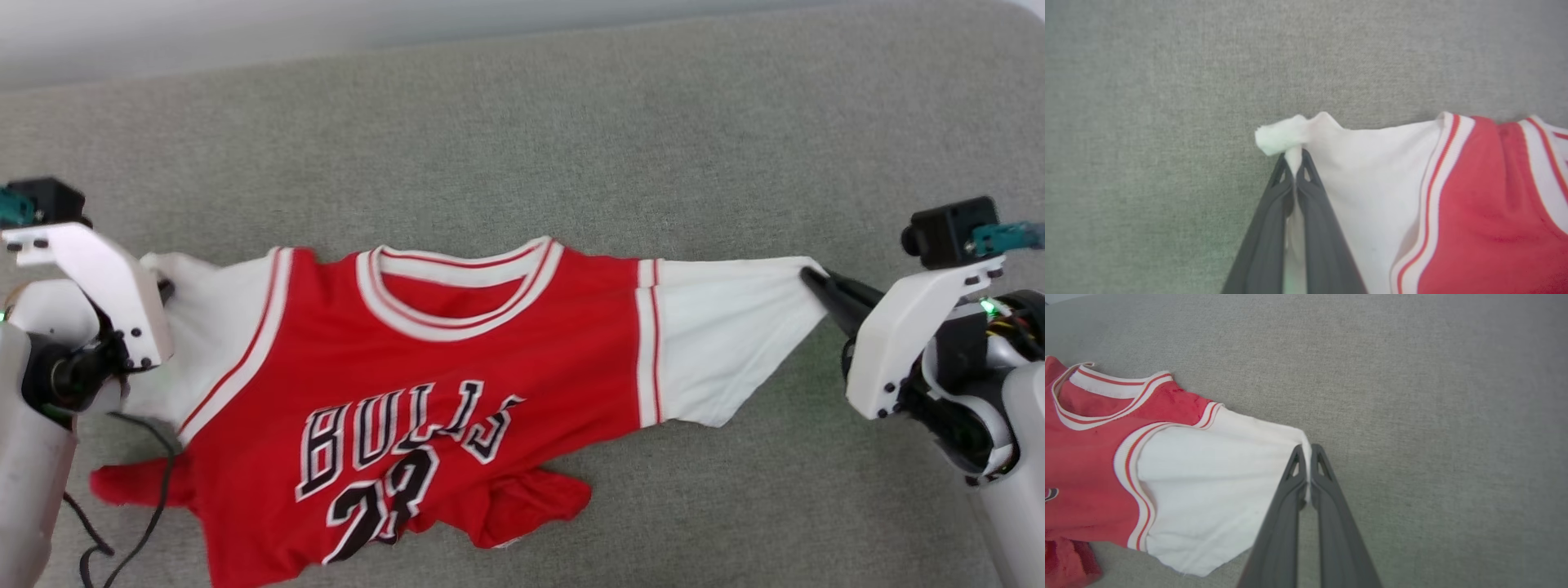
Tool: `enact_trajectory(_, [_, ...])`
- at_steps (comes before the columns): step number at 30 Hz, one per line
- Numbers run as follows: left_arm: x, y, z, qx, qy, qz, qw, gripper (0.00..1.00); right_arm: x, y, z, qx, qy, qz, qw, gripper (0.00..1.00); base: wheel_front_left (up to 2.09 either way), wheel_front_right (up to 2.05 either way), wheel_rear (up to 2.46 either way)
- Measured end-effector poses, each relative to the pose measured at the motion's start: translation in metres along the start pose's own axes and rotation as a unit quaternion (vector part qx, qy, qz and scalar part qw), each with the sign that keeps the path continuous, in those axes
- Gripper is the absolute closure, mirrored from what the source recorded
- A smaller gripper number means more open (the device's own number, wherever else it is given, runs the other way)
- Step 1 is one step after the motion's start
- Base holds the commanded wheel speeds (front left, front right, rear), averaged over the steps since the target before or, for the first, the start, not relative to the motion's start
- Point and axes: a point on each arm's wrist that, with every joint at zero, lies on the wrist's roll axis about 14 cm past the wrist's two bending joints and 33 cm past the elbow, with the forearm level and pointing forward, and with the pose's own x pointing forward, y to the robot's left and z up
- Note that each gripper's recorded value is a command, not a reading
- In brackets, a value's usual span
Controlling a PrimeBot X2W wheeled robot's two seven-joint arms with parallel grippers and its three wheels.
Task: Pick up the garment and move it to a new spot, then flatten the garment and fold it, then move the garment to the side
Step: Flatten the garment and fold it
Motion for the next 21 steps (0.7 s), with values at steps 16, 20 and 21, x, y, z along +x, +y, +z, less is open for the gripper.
enact_trajectory(16, [-0.134, -0.048, 0.174, 0.085, -0.345, 0.050, 0.933, 1.00, -0.046, -0.022, 0.148, -0.055, -0.169, -0.061, 0.982, 1.00, 0.00, 0.00, 0.00])
enact_trajectory(20, [-0.156, -0.063, 0.206, 0.082, -0.401, 0.049, 0.911, 1.00, -0.061, -0.024, 0.193, -0.069, -0.220, -0.074, 0.970, 1.00, 0.00, 0.00, 0.00])
enact_trajectory(21, [-0.158, -0.066, 0.214, 0.081, -0.412, 0.049, 0.906, 1.00, -0.063, -0.024, 0.204, -0.074, -0.230, -0.078, 0.967, 1.00, 0.00, 0.00, 0.00])
